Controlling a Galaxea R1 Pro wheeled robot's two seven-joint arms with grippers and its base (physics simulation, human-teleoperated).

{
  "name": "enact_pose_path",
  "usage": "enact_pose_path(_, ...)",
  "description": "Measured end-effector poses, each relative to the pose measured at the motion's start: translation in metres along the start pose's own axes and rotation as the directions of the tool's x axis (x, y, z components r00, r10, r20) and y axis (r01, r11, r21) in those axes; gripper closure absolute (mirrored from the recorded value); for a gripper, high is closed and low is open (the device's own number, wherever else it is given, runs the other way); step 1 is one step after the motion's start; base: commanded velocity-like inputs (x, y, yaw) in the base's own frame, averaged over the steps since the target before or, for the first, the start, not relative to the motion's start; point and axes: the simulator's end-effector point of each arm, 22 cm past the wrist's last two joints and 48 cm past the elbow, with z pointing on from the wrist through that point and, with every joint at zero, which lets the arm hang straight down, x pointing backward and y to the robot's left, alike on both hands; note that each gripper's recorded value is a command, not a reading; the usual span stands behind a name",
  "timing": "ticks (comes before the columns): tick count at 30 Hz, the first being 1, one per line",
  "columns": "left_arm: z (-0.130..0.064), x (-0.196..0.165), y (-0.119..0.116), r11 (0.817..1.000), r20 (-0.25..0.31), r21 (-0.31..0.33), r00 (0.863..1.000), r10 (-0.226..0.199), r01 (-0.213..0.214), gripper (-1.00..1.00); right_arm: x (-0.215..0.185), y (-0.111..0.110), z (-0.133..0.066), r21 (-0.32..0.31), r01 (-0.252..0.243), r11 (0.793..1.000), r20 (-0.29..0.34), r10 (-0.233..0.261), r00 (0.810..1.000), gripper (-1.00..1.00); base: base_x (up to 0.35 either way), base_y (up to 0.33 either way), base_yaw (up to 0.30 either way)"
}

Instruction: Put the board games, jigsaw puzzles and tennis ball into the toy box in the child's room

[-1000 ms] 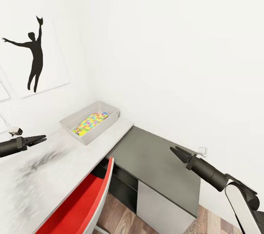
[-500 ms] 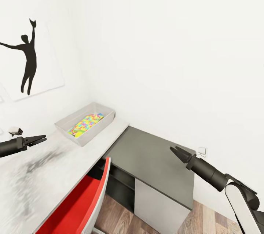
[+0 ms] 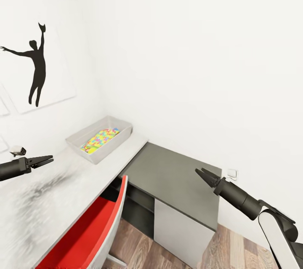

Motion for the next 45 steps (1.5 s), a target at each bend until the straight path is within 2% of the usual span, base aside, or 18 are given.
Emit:
enact_pose_path(12, -0.001, -0.001, 0.0, 1.0, 0.001, -0.001, 1.0, 0.002, -0.002, -1.0, -0.001, 0.0, 0.0, 0.001, 0.001, 1.0, 0.002, -0.001, 1.0, -1.0, -0.108, 0.0, -0.022)
enact_pose_path(17, -0.003, -0.003, -0.003, 1.0, 0.005, 0.0, 1.0, 0.006, -0.006, -1.0, -0.002, 0.002, -0.001, -0.003, 0.004, 1.0, 0.004, -0.004, 1.0, -1.0, -0.019, 0.0, -0.187)
enact_pose_path(31, -0.032, -0.018, -0.005, 0.999, 0.019, -0.043, 0.999, 0.031, -0.03, -1.0, -0.008, 0.007, -0.004, -0.01, 0.012, 1.0, 0.012, -0.012, 1.0, -1.0, -0.002, 0.0, -0.217)
enact_pose_path(45, -0.036, -0.025, -0.014, 0.999, 0.024, -0.041, 0.999, 0.036, -0.035, -1.0, -0.012, 0.011, -0.005, -0.014, 0.018, 1.0, 0.023, -0.018, 1.0, -1.0, -0.071, 0.0, -0.219)
